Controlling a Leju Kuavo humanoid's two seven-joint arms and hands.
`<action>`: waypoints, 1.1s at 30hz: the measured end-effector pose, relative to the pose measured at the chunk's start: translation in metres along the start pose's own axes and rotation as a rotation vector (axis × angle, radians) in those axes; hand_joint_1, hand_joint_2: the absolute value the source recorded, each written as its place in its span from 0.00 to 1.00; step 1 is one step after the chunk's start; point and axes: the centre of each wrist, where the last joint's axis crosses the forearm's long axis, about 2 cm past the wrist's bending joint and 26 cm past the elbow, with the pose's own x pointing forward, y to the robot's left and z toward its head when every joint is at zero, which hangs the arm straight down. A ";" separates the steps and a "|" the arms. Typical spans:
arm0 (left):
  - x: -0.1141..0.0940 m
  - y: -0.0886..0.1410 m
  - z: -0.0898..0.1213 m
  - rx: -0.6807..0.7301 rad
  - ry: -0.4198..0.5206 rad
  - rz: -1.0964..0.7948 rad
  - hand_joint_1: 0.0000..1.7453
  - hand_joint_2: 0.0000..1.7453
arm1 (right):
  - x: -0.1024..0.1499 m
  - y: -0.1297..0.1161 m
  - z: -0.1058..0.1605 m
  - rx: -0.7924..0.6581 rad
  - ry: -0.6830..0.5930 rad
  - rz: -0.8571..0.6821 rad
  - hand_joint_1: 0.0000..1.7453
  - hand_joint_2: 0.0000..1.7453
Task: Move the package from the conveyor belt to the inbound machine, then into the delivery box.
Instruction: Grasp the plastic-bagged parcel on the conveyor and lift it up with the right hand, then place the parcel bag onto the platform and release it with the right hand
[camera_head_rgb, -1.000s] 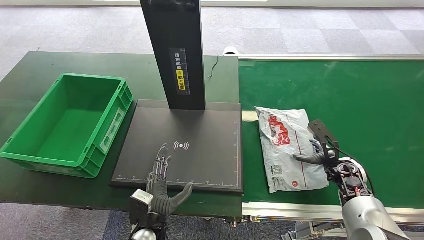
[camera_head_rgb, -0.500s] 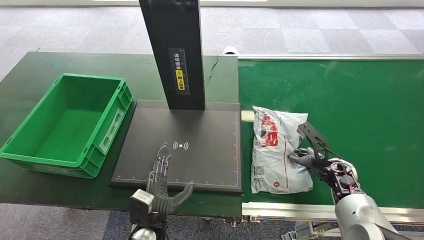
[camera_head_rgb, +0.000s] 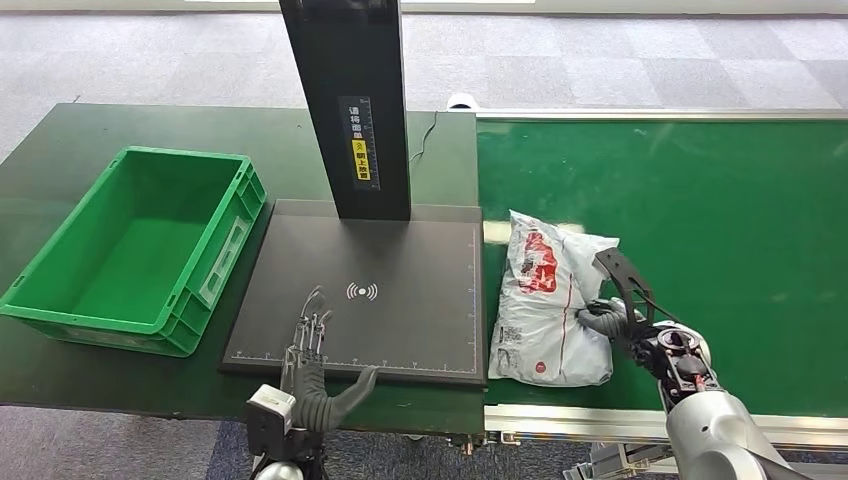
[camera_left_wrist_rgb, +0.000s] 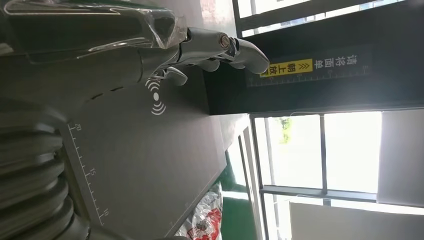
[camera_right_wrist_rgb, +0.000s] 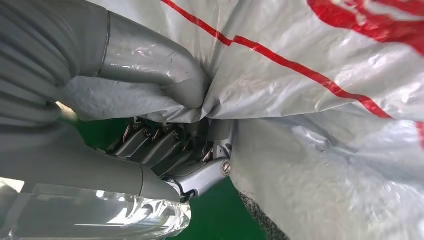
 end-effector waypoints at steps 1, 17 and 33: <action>0.000 0.001 0.001 0.009 0.001 -0.005 0.00 1.00 | 0.000 0.000 0.000 -0.014 -0.056 -0.008 1.00 1.00; 0.018 0.022 -0.013 0.027 -0.124 -0.082 0.00 1.00 | 0.049 0.063 0.040 -0.398 -0.974 0.098 1.00 1.00; 0.023 0.027 -0.036 0.050 -0.181 -0.107 0.00 1.00 | 0.095 0.157 0.065 -0.057 -1.200 0.137 1.00 1.00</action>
